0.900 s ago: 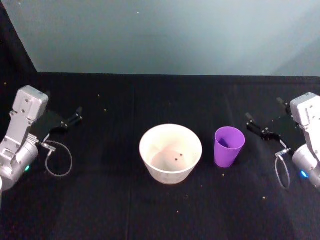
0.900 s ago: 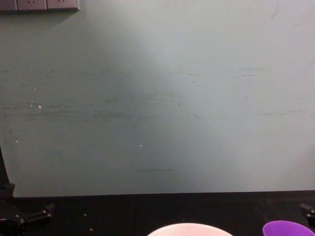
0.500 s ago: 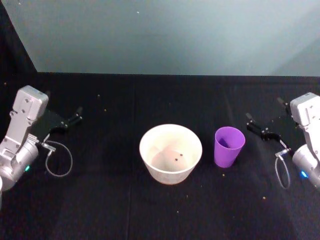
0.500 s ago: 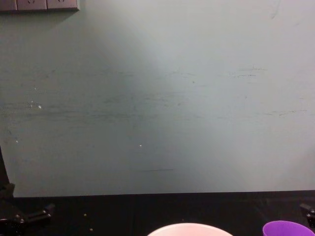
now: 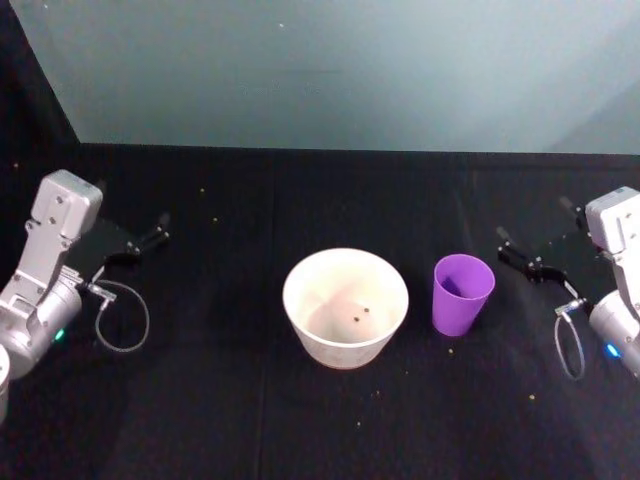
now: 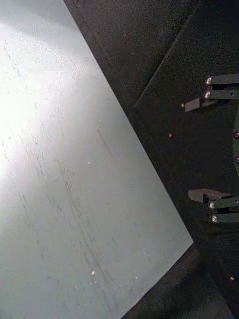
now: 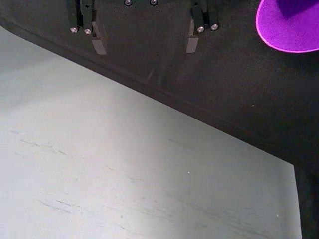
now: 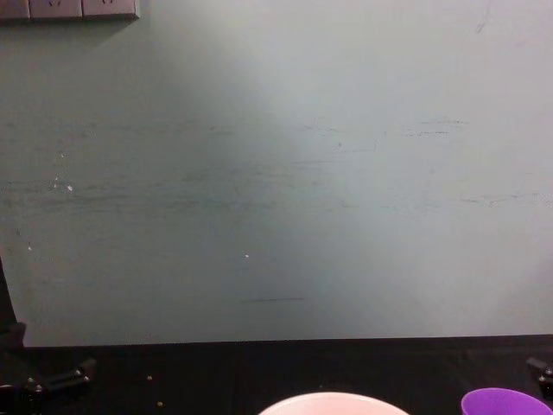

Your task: Pick up the cup and pour the mung beans from the cup into the bowl.

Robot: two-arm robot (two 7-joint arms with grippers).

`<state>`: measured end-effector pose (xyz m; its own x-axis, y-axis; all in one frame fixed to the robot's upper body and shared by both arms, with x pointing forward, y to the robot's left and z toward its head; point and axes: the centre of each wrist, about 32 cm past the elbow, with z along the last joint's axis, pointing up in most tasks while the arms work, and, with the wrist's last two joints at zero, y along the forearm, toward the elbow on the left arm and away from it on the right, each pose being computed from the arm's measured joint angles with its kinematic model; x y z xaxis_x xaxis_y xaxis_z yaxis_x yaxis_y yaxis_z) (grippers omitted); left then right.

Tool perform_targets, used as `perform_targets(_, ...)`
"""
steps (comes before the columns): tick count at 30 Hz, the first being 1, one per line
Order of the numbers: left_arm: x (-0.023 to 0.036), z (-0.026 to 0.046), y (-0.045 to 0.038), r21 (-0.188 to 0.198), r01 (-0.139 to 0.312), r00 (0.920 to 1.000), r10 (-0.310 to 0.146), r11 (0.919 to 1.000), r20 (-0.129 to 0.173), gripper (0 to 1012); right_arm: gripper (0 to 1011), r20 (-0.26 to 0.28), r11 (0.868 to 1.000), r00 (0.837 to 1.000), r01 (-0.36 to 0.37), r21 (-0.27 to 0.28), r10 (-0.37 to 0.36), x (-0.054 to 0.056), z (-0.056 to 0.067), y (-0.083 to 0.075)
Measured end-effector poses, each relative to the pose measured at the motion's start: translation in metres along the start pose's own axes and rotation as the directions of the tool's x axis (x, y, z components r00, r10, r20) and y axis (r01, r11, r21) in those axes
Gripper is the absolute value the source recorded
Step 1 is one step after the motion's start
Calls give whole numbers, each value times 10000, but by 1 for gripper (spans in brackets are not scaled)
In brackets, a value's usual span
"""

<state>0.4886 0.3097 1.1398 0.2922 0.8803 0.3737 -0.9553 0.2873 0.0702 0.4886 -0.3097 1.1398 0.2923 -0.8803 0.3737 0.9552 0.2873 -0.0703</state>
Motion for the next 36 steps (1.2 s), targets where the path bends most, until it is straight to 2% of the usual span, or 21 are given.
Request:
perform_targets(10,0,0,0,0,1,10000,-1,10000,0,1011,1002,2,10000,10000,1,0,-1,0,0,0)
perform_targets(12,0,0,0,0,1,10000,-1,10000,0,1011,1002,149,9999,9999,-28,157,26,18,20,-45)
perform_targets(19,0,0,0,0,0,10000,0,10000,0,1011,1003,-182,9982,9997,-147,581,158,136,-61,-391)
perform_targets(24,0,0,0,1,1,10000,-1,10000,0,1011,1003,-939,9933,9936,-527,1030,625,186,-192,-689)
perform_targets(26,0,0,0,1,1,10000,-1,10000,0,1011,1002,-1164,9900,9887,-810,1159,945,186,-236,-752)
perform_targets(29,0,0,0,0,1,10000,-1,10000,0,1011,1002,-1598,9784,9725,-1465,1457,1694,179,-304,-822)
perform_targets(30,0,0,0,0,1,10000,-1,10000,0,1011,1002,-1782,9709,9618,-1805,1572,2077,162,-338,-835)
perform_targets(32,0,0,0,0,0,10000,0,10000,0,1011,1003,-2052,9597,9443,-2248,1687,2573,107,-384,-831)
perform_targets(33,0,0,0,0,0,10000,0,10000,0,1011,1003,-2052,9597,9443,-2248,1687,2573,107,-384,-831)
perform_targets(36,0,0,0,0,1,10000,-1,10000,1,1011,1002,-2397,9468,9214,-2681,1779,3060,-3,-441,-771)
